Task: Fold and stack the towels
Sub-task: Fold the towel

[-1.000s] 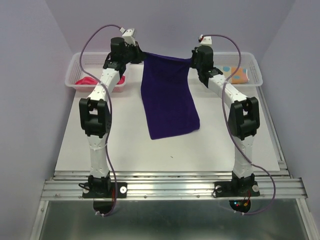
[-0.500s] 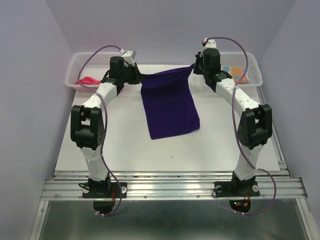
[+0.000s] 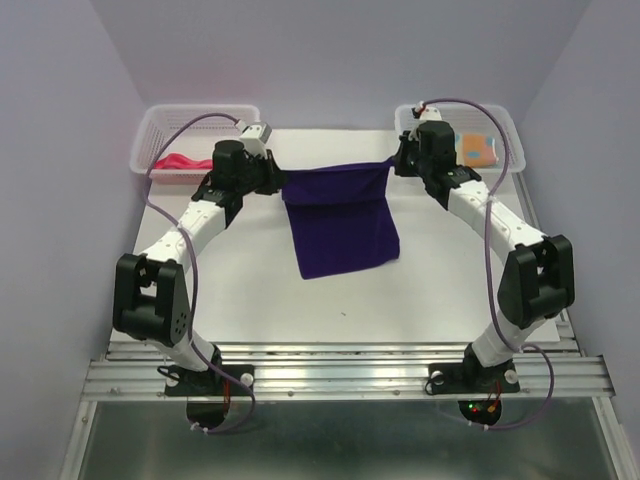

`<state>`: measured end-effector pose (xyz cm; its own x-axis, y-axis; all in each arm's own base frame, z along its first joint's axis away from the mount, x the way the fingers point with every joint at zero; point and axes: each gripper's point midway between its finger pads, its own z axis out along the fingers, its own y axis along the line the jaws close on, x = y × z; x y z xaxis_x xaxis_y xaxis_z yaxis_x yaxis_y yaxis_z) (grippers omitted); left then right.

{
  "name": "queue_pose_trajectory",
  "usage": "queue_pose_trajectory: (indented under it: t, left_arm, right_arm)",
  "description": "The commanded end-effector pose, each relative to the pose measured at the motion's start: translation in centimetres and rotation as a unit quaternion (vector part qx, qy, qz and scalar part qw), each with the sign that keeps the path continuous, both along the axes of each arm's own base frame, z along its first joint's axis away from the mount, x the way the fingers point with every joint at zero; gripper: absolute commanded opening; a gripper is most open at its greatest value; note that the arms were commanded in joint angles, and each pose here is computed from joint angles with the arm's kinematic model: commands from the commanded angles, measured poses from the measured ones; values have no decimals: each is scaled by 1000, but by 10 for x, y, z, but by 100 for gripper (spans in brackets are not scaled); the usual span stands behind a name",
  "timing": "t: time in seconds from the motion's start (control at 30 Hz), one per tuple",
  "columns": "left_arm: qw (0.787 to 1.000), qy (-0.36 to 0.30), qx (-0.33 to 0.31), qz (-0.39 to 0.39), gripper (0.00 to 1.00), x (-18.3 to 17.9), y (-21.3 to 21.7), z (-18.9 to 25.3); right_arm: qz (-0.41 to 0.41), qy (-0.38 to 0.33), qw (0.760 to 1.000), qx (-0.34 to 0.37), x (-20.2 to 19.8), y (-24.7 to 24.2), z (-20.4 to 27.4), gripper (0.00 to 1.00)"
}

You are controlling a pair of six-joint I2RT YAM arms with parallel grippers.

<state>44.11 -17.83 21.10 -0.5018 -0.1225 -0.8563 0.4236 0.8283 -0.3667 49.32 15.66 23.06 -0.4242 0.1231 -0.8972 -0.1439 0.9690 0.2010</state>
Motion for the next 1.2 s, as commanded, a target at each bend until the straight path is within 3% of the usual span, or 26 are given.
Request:
queue_pose_trajectory:
  t: [0.0,1.0,1.17]
  left_arm:
    - [1000,-29,0,1,0,-16,-2,7]
    - [994,109,16,-7,0,-116,-37,-126]
    - [990,142,22,4,16,-132,-38,-147]
  right_arm:
    - [-2,-1,1000,12,-20,-6,4,1]
    - [7,119,992,44,-105,-14,-102,2]
    - [-8,142,989,45,-115,-19,-122,7]
